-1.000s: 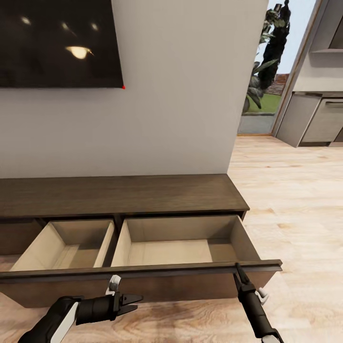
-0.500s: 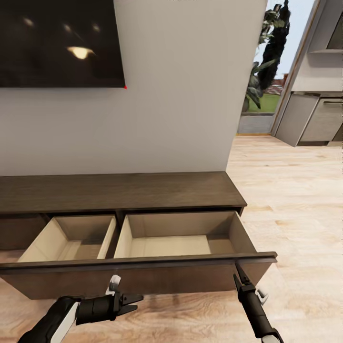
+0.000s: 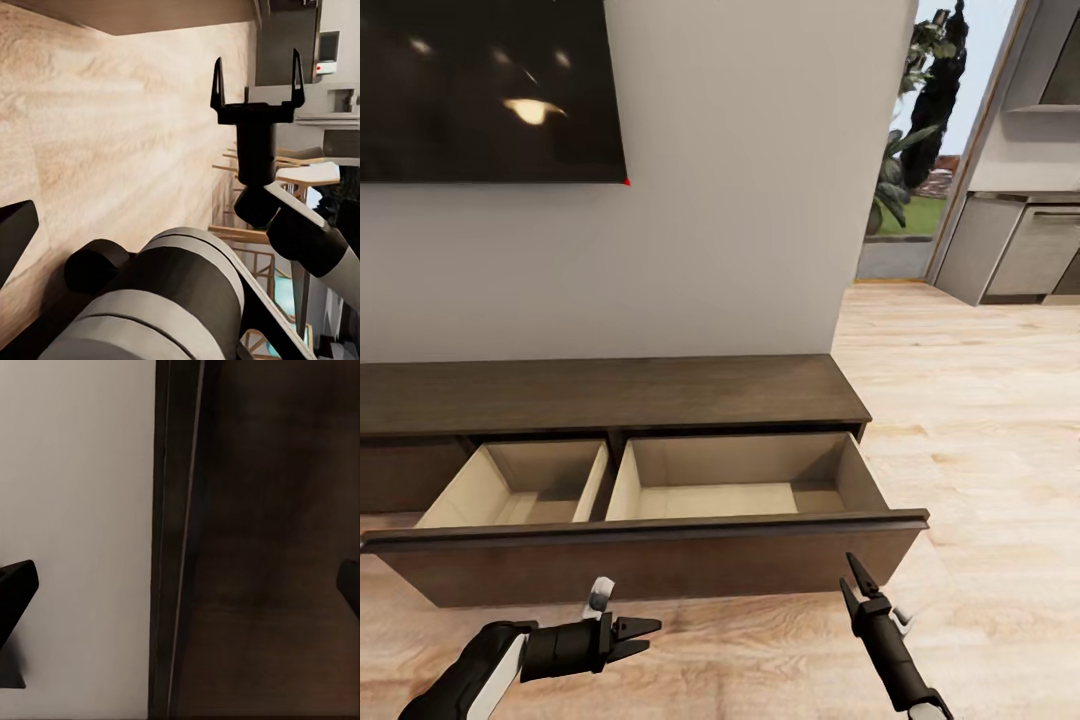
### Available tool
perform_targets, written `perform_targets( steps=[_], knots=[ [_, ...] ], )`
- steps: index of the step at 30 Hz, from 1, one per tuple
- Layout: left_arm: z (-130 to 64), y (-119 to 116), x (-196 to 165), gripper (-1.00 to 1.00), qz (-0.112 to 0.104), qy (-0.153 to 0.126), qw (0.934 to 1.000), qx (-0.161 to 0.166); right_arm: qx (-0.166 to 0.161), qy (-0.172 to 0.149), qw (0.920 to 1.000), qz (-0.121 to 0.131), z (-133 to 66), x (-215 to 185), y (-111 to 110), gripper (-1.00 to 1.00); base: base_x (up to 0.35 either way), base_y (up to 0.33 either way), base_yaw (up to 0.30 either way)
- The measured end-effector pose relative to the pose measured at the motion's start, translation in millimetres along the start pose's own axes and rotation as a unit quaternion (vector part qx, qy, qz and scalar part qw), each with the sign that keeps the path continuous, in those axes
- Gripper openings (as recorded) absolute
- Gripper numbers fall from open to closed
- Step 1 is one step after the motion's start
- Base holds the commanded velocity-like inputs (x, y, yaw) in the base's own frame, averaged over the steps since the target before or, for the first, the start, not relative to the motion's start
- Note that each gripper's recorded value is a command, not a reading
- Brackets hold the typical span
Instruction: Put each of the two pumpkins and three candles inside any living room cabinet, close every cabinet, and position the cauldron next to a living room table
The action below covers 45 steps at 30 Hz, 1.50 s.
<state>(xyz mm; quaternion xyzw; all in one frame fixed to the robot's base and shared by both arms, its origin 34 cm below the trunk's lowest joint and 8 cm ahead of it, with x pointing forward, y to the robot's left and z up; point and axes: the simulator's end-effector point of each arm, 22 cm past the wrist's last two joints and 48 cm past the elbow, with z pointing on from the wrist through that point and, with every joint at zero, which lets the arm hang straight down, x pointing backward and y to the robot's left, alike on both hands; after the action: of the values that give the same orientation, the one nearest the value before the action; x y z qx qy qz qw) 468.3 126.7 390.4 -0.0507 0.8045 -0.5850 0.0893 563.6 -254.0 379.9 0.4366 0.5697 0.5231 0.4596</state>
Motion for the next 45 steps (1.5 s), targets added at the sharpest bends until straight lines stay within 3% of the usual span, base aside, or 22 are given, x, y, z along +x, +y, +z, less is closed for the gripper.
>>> perform_targets(
  steps=[4, 8, 11, 13, 15, 21, 24, 28, 33, 37, 41, 45],
  knots=[
    [-1.9, -1.1, -2.3, 1.00, 0.001, -0.003, 1.0000, 0.001, 0.001, 0.009, 0.9999, 0.008, -0.3, 3.3, -0.5, 1.00, -0.004, 0.000, 0.000],
    [-5.5, -6.6, -6.8, 1.00, 0.003, -0.006, 1.0000, 0.003, 0.008, 0.036, 0.9984, 0.043, -7.8, 14.1, -4.9, 1.00, 0.000, 0.000, 0.000],
    [-6.7, -10.8, -8.1, 1.00, 0.008, -0.006, 0.9999, 0.002, 0.050, 0.074, 0.9941, 0.061, -28.8, 36.2, -30.0, 1.00, 0.000, 0.000, 0.000],
    [-7.4, -12.7, -8.6, 1.00, 0.011, -0.005, 0.9999, -0.001, 0.096, 0.115, 0.9869, 0.059, -53.3, 58.5, -56.4, 1.00, 0.000, 0.000, 0.000],
    [-8.5, -15.0, -8.9, 1.00, 0.010, -0.004, 0.9999, -0.002, 0.117, 0.136, 0.9822, 0.055, -65.9, 69.0, -67.1, 1.00, 0.000, 0.000, 0.000],
    [-19.1, -7.5, -10.9, 1.00, 0.011, -0.004, 0.9993, -0.034, 0.158, 0.180, 0.9706, 0.022, -87.8, 72.0, -83.5, 1.00, 0.000, 0.000, 0.000],
    [-20.2, -2.2, -11.4, 1.00, 0.010, -0.003, 0.9983, -0.058, 0.194, 0.185, 0.9633, 0.000, -95.6, 62.4, -94.5, 1.00, 0.000, 0.000, 0.000],
    [-22.7, 3.0, -14.0, 1.00, 0.008, -0.003, 0.9960, -0.089, 0.218, 0.185, 0.9579, -0.024, -98.5, 56.0, -97.1, 1.00, 0.000, 0.000, 0.000],
    [-25.9, 15.4, -17.1, 1.00, 0.006, -0.003, 0.9897, -0.143, 0.233, 0.210, 0.9478, -0.059, -102.6, 62.1, -94.4, 1.00, 0.000, 0.000, 0.000],
    [-17.8, 23.4, -15.8, 1.00, 0.005, 0.000, 0.9820, -0.189, 0.243, 0.215, 0.9410, -0.094, -103.6, 60.3, -92.7, 1.00, 0.000, 0.000, 0.000],
    [-12.5, 20.7, -16.1, 1.00, 0.004, 0.002, 0.9782, -0.208, 0.244, 0.216, 0.9398, -0.102, -101.3, 59.1, -84.6, 1.00, 0.000, 0.000, 0.000],
    [-1.7, 11.6, -15.6, 1.00, 0.004, 0.004, 0.9770, -0.213, 0.240, 0.218, 0.9368, -0.132, -98.5, 55.7, -76.5, 1.00, 0.000, 0.000, 0.000]
  ],
)
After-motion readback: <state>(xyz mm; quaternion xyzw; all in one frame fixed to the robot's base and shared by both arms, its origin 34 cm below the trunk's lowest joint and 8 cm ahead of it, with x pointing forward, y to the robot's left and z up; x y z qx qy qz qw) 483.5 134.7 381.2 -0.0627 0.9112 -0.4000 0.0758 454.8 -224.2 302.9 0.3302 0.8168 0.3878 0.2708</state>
